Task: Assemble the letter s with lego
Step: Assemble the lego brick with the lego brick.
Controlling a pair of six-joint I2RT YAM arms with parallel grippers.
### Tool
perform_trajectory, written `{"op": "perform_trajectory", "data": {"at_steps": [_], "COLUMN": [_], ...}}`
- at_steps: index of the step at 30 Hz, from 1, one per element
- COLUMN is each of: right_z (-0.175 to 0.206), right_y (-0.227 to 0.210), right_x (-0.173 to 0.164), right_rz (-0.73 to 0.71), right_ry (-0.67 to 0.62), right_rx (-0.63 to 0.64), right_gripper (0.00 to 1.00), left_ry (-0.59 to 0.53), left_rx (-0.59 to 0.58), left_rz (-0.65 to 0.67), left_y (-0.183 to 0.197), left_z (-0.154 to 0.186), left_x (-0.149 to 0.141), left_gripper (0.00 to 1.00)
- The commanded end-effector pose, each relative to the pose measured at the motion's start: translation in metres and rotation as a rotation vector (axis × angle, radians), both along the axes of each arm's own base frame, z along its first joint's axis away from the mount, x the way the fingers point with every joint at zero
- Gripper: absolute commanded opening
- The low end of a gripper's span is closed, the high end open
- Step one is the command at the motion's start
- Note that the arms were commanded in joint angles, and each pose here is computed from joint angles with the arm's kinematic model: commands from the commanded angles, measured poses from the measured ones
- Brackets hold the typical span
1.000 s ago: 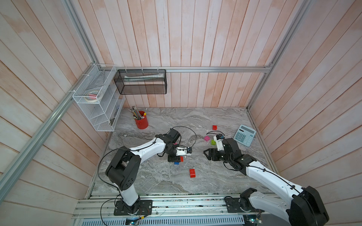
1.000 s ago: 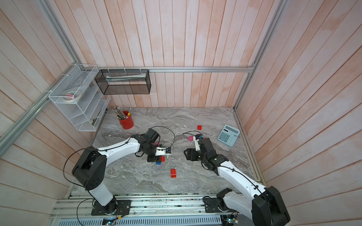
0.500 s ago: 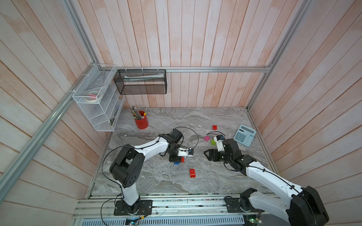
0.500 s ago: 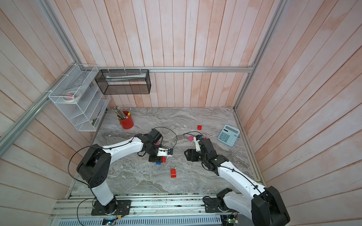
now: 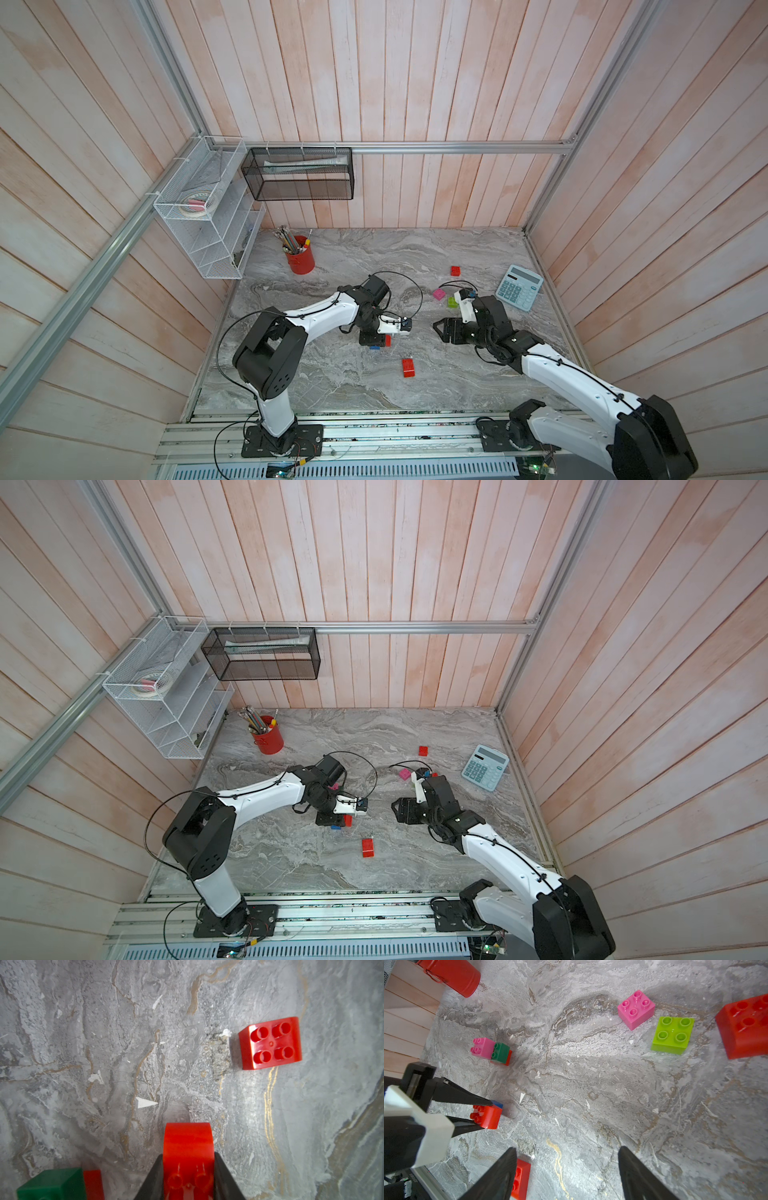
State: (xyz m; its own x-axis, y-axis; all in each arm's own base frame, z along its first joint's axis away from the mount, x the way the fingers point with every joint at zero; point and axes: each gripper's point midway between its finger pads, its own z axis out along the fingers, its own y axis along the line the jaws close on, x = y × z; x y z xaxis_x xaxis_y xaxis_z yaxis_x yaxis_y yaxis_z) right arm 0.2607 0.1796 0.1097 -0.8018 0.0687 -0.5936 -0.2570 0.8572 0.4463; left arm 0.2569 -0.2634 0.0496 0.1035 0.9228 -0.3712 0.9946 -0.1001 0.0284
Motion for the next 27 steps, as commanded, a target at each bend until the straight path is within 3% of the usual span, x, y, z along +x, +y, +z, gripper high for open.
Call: {"op": "perform_trajectory", "data": {"at_steps": [1, 15, 27], "right_z": [0.0, -0.005, -0.003], "right_y": [0.0, -0.002, 0.0], "right_x": [-0.003, -0.007, -0.006], "right_rz": [0.009, 0.01, 0.019], "right_ry": [-0.004, 0.005, 0.008], "right_rx": [0.011, 0.018, 0.033], "right_gripper": [0.78, 0.78, 0.78], "left_ry": [0.025, 0.009, 0.068], "left_rx": [0.053, 0.114, 0.089], "left_rz": [-0.016, -0.016, 0.042], "left_y": [0.011, 0.027, 0.013], "left_z": [-0.018, -0.033, -0.04], "left_x": [-0.01, -0.017, -0.014], "left_gripper": [0.2, 0.19, 0.19]}}
